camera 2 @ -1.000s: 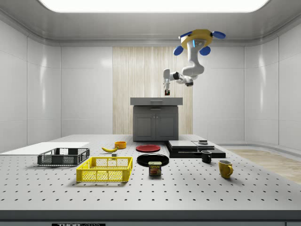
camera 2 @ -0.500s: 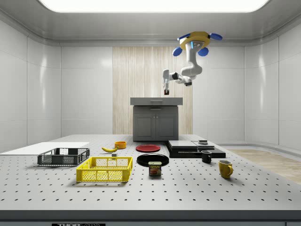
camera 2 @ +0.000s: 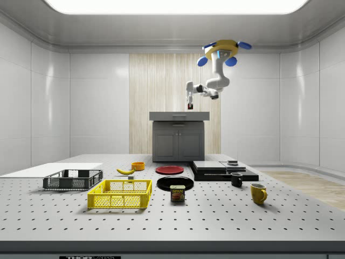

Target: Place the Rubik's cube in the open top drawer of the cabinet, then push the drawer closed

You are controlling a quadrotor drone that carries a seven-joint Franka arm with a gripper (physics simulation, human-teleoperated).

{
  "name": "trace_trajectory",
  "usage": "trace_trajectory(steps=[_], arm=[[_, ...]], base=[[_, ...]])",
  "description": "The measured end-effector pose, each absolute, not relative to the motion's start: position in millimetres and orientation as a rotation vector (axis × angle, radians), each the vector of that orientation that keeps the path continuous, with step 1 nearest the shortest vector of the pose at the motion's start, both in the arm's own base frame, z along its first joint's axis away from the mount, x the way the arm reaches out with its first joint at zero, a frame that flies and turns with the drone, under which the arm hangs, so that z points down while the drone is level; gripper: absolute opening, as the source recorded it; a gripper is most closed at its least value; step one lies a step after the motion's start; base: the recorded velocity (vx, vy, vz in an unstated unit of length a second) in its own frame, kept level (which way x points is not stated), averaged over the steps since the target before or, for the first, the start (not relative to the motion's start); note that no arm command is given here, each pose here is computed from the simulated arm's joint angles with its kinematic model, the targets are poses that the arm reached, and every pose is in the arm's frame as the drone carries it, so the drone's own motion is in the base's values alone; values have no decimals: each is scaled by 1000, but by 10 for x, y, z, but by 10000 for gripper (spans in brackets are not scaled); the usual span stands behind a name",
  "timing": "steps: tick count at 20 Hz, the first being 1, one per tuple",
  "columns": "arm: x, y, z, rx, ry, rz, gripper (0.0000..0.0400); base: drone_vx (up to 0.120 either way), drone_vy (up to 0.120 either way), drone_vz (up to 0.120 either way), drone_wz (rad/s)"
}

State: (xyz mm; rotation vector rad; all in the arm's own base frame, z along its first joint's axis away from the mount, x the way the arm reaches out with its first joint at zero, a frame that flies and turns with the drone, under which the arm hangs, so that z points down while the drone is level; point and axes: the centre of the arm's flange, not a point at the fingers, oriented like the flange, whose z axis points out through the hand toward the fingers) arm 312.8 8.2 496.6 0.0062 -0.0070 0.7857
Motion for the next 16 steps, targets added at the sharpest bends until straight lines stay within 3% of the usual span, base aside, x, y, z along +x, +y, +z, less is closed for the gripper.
trace_trajectory(steps=[13, 16], arm=[[3128, 82, 4966, 6, -7, 786, 320], [3128, 82, 4966, 6, -7, 786, 320]], base=[[0, -120, 0, 0], [0, -120, 80, 0]])
